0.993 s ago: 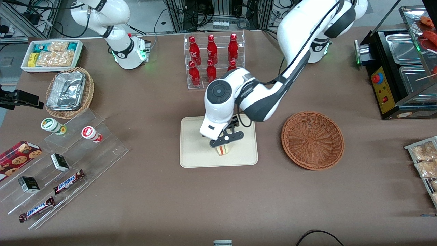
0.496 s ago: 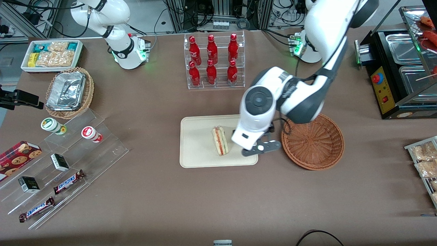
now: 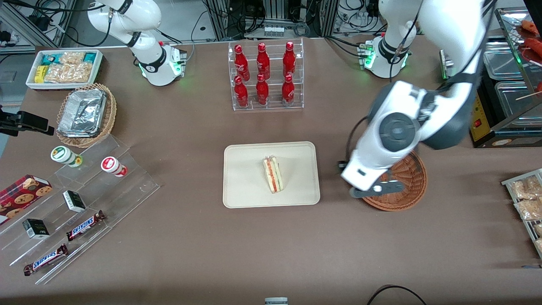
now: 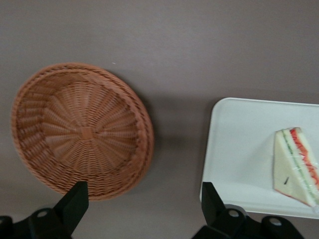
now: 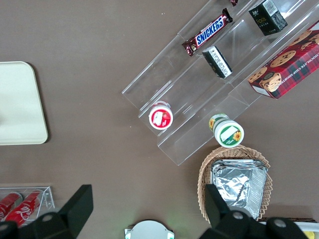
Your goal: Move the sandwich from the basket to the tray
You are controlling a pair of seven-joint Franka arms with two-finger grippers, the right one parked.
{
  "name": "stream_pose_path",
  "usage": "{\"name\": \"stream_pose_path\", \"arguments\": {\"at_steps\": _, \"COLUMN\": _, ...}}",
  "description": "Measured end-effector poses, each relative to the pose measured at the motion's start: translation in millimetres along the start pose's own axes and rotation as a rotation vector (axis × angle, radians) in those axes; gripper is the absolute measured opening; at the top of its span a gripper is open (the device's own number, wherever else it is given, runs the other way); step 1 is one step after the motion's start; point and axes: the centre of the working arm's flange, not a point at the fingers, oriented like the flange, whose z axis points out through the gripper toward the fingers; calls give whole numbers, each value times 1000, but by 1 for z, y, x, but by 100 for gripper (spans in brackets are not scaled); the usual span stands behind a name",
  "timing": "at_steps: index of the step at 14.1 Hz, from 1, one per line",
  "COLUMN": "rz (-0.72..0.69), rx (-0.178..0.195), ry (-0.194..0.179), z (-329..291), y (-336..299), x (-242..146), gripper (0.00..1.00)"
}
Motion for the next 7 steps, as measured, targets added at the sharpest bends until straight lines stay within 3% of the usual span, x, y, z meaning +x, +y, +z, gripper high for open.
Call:
{"name": "stream_pose_path", "arguments": {"at_steps": 4, "rz": 76, "rx": -15, "ry": 3, "z": -25, "y": -58, "x": -6, "gripper": 100}}
{"name": "stream_pose_path", "arguments": {"at_steps": 7, "rz": 179, "rx": -12, "ry": -29, "z": -45, "y": -98, "x": -24, "gripper": 100}}
